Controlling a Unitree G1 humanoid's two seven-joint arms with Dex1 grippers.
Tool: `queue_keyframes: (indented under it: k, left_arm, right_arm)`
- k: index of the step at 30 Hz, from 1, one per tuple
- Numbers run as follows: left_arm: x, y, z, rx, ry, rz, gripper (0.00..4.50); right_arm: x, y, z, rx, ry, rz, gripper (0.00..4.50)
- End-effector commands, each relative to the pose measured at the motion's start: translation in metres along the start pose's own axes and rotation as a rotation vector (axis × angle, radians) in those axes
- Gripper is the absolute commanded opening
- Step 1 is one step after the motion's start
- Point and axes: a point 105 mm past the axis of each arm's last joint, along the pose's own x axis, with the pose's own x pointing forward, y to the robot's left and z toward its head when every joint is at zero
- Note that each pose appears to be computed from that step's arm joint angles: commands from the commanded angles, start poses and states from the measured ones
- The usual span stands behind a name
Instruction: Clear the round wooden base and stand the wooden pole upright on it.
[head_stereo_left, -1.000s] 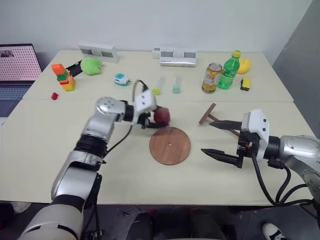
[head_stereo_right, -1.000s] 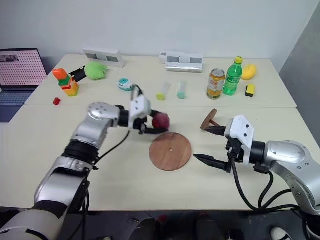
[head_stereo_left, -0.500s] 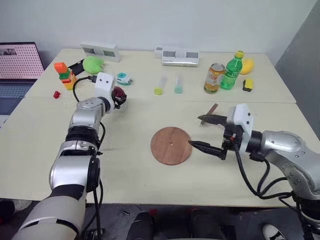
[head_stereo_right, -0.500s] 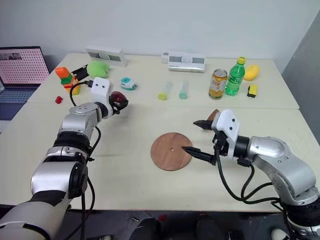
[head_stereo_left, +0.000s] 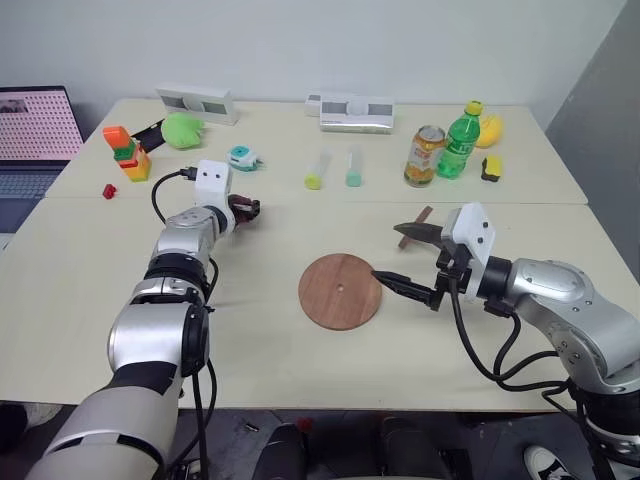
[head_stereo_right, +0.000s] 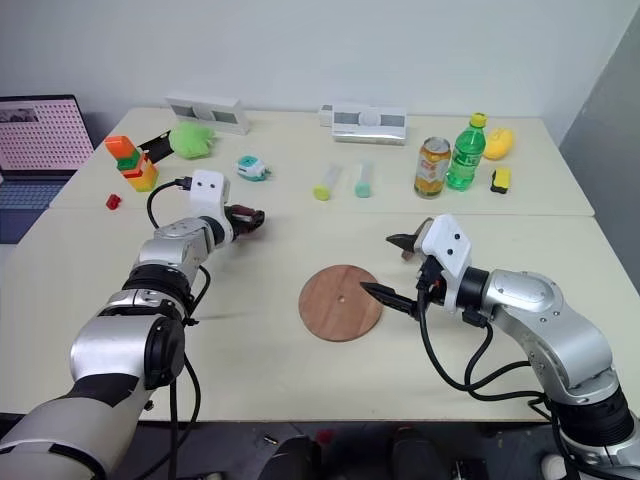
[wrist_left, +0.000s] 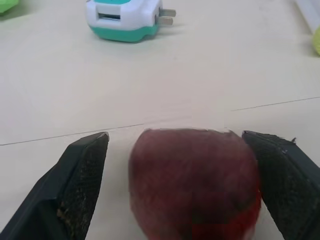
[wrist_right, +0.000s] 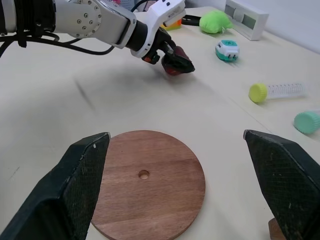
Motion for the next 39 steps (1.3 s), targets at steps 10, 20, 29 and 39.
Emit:
queue_keyframes:
  k: [10, 20, 29, 39]
  left_arm:
    - [-0.042, 0.012, 0.079, 0.192, -0.227, -0.096, 4.43]
    - [-0.111, -0.046, 0.073, 0.525, -0.243, -0.671, 4.43]
    - [-0.179, -0.075, 0.019, 0.709, -0.127, -1.270, 4.43]
    - [-0.183, -0.098, 0.014, 0.760, -0.173, -1.412, 4.43]
  right_arm:
    - [-0.008, 0.000, 0.012, -0.019, -0.036, 0.007, 4.50]
    - [-0.024, -0.021, 0.017, 0.012, 0.012, 0.005, 4.50]
    - [-0.046, -0.062, -0.006, 0.093, 0.457, -0.105, 4.50]
    - [-0.035, -0.124, -0.068, 0.178, 0.916, -0.294, 4.50]
